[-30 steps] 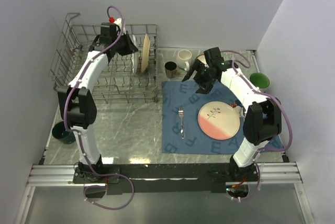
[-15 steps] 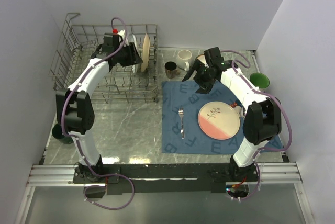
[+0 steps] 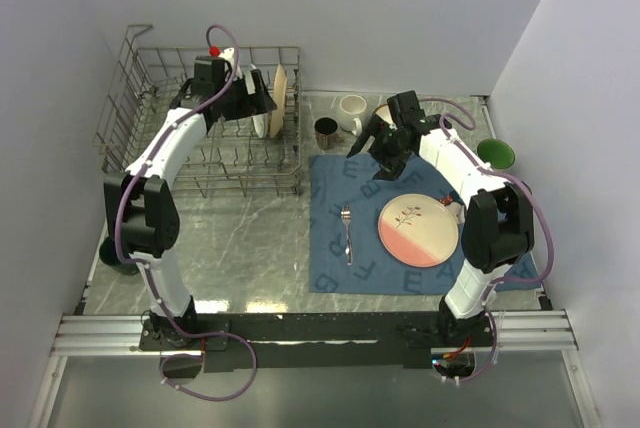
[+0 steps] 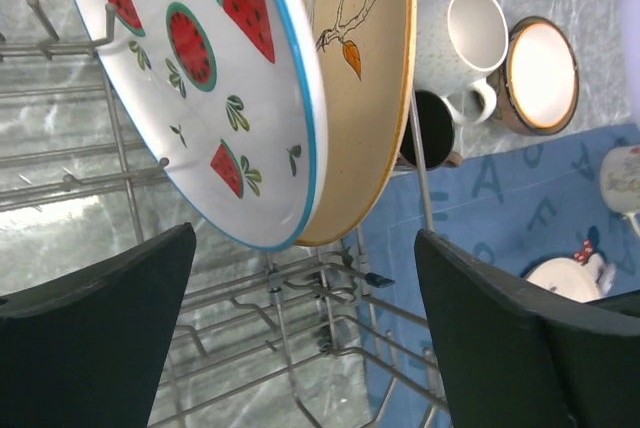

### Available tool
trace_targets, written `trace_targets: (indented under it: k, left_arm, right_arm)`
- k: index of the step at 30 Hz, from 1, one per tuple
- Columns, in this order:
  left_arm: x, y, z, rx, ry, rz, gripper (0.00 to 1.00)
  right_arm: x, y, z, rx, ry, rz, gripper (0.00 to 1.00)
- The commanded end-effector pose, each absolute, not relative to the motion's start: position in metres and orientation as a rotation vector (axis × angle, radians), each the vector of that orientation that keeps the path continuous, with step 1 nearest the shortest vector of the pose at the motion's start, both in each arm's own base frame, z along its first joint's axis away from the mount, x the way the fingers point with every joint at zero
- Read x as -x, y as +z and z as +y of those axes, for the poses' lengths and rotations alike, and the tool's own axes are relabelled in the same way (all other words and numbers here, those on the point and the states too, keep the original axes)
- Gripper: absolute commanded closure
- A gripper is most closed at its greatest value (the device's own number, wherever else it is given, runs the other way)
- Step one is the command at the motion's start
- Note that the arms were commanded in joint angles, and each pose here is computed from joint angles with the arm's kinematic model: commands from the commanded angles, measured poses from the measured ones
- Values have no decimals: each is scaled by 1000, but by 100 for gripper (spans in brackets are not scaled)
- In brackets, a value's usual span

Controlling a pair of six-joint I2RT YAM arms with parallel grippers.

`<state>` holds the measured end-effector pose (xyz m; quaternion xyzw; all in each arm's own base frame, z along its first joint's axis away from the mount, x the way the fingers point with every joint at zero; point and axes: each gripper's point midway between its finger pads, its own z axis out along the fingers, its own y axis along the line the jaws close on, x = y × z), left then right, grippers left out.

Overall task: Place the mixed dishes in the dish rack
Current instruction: Grab a plate with the left arm

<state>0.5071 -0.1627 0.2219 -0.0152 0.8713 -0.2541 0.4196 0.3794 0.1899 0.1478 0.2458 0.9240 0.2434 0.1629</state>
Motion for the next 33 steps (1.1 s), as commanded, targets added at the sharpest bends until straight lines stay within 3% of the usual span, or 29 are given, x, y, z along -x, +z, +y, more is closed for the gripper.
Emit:
trace_targets:
  k: [1, 9, 14, 28, 33]
  left_arm:
    - [-506, 287, -157, 25, -620, 2032, 1]
    - [-529, 304, -152, 121, -614, 1980, 2]
    - [-555, 304, -157, 177, -652, 1978, 21]
    - [-572, 261, -155, 266, -625, 2055, 47]
    - [-574, 255, -160, 247, -649, 2077, 75]
  right_arm:
    - [-392, 167, 187, -693, 718, 2576, 2]
    - [-398, 172, 188, -687, 729, 2561, 2]
    - [-396, 172, 187, -684, 731, 2562, 3]
    - [-392, 172, 182, -689, 721, 2557, 3]
    - [-391, 171, 181, -696, 720, 2560, 3]
